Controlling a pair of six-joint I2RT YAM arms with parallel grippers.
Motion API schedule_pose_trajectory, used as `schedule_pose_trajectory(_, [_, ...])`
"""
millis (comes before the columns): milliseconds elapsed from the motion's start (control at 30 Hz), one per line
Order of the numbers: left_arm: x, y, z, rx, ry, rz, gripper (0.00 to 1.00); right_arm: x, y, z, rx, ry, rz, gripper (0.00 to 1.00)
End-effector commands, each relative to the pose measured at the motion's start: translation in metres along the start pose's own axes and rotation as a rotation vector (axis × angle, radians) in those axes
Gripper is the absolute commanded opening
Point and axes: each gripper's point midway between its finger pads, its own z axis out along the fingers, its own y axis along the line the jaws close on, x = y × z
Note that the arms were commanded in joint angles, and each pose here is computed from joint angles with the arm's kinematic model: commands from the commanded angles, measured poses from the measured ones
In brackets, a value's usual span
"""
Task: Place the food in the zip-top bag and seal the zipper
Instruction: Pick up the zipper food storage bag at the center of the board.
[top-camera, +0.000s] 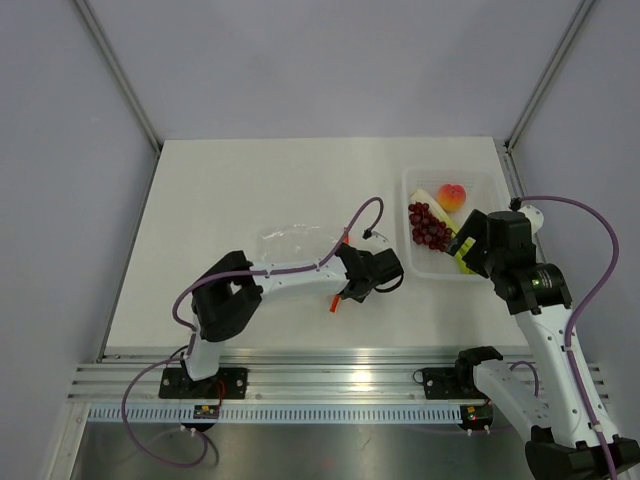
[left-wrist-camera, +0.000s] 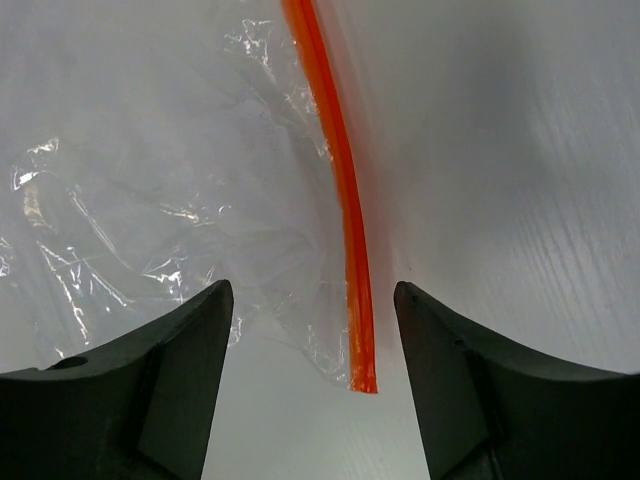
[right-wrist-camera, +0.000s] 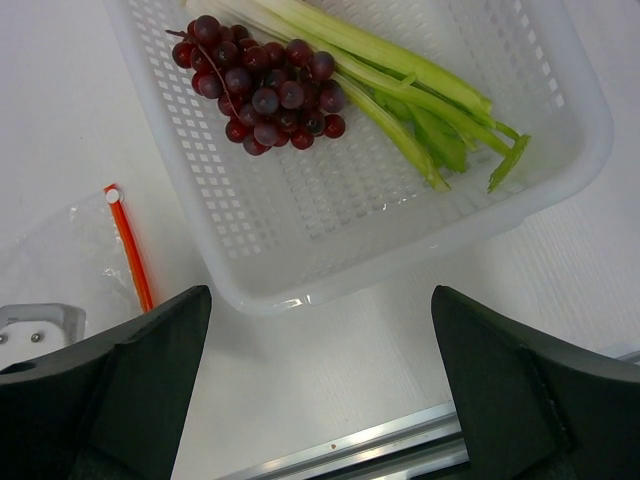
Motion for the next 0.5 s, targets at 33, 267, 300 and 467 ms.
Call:
schedule_pose_trajectory(33, [-0.029,0.0,0.017,-0.031,-0.073,-0.044,0.67,-0.006,0.008,-0.009,-0.038,-0.007,0.022,0.99])
schedule_pose_trajectory(267, [-0.023,0.0,0.044,-0.056,-0.052,-0.013,0.6,-0.008,0.01,-0.009,-0.041,-0.01,0.026,1.0])
schedule_pose_trajectory(300, [-0.021,0.003,0.049,-0.057,-0.042,-0.014,0.56,-0.009,0.011,-0.008,-0.043,-0.009,0.027,0.99])
schedule_pose_trajectory(467, [-0.009,0.004,0.07,0.029,0.006,-0.06,0.41,-0.009,0.011,-0.008,-0.044,-0.01,0.025,0.99])
